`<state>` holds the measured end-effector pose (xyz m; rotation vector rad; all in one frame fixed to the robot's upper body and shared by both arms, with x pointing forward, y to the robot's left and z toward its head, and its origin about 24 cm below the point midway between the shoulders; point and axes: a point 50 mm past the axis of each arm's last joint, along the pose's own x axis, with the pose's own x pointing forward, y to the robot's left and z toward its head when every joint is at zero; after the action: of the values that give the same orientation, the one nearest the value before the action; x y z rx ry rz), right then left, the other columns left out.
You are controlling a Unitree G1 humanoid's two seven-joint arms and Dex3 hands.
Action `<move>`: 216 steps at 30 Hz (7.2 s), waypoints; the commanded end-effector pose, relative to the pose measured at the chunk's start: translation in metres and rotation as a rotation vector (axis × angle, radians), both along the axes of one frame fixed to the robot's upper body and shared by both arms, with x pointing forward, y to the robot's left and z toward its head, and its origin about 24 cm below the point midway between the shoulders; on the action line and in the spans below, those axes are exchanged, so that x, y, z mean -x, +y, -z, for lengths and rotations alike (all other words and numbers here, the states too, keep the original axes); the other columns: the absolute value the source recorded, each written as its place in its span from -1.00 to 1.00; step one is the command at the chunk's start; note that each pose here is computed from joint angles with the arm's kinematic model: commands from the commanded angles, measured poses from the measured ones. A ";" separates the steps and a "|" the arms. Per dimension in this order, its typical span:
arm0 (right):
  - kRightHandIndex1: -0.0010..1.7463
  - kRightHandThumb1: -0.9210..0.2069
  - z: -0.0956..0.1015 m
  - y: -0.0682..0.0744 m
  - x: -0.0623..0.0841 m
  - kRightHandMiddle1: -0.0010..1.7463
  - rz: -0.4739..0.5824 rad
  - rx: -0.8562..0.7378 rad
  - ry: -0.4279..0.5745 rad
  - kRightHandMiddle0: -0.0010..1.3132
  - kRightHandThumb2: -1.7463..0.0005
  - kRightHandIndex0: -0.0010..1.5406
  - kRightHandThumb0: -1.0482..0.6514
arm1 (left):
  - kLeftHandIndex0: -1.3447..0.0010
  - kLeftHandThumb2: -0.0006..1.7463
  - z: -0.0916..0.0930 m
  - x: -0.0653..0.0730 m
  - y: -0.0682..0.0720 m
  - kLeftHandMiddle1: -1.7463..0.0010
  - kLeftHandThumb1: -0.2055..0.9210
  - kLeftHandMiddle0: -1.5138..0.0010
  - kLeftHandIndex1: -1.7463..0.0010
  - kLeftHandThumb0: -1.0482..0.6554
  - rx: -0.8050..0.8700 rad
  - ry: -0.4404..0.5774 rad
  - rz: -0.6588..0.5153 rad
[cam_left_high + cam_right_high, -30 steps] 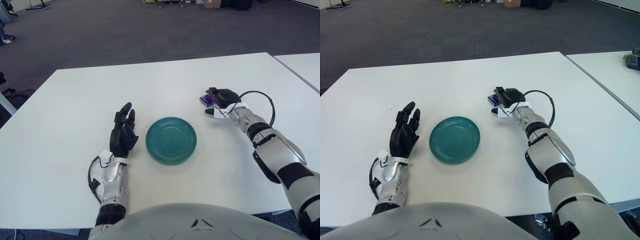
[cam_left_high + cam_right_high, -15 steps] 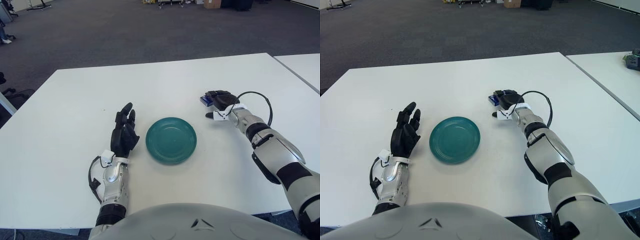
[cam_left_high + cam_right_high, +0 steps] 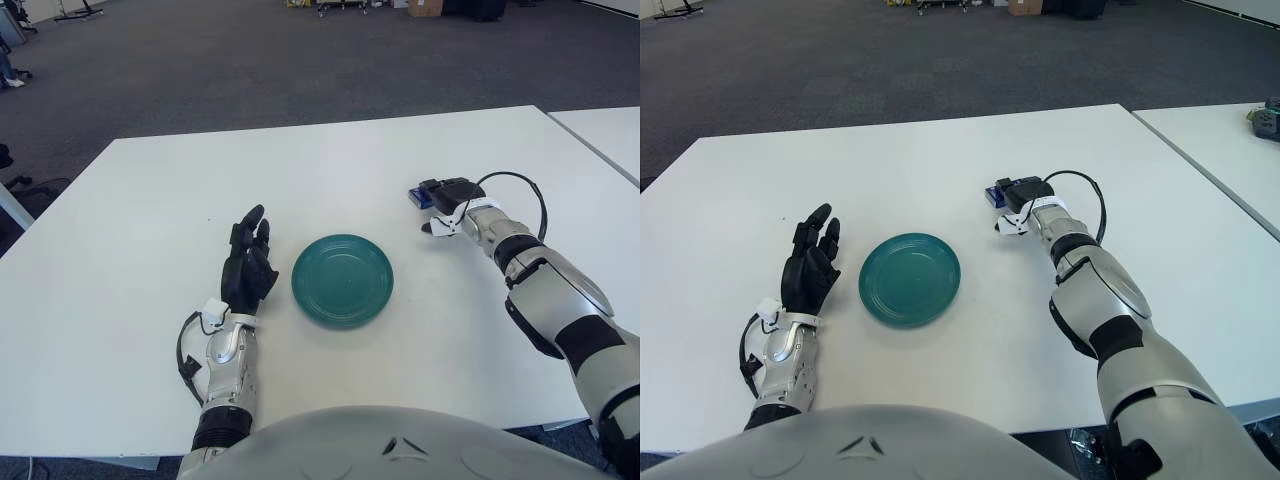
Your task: Put the gum into the plate.
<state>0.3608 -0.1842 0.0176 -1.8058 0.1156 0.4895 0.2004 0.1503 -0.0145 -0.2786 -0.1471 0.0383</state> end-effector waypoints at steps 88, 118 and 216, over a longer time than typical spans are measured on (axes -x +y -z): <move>1.00 -1.00 0.010 0.011 0.022 1.00 0.152 -0.512 -0.449 0.56 0.22 0.66 -0.33 | 0.97 -0.03 0.025 0.039 -0.010 0.98 1.00 0.59 0.04 -0.83 0.180 0.128 -0.142; 1.00 -0.99 -0.107 0.044 -0.014 1.00 -0.520 -0.485 -0.730 0.42 0.32 0.55 -0.32 | 0.98 -0.06 0.033 0.034 -0.010 1.00 1.00 0.63 0.03 -0.82 0.246 0.137 -0.102; -1.00 -1.00 -0.078 0.007 -0.011 -1.00 -0.809 0.309 -0.178 -1.00 0.37 -1.00 -1.00 | 1.00 0.02 0.037 0.039 -0.008 0.99 1.00 0.75 0.19 -0.95 0.248 0.157 -0.099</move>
<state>0.3693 -0.1810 0.0889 -2.1260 -0.6713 0.9089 0.1955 0.1616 -0.0139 -0.4101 -0.1769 0.0825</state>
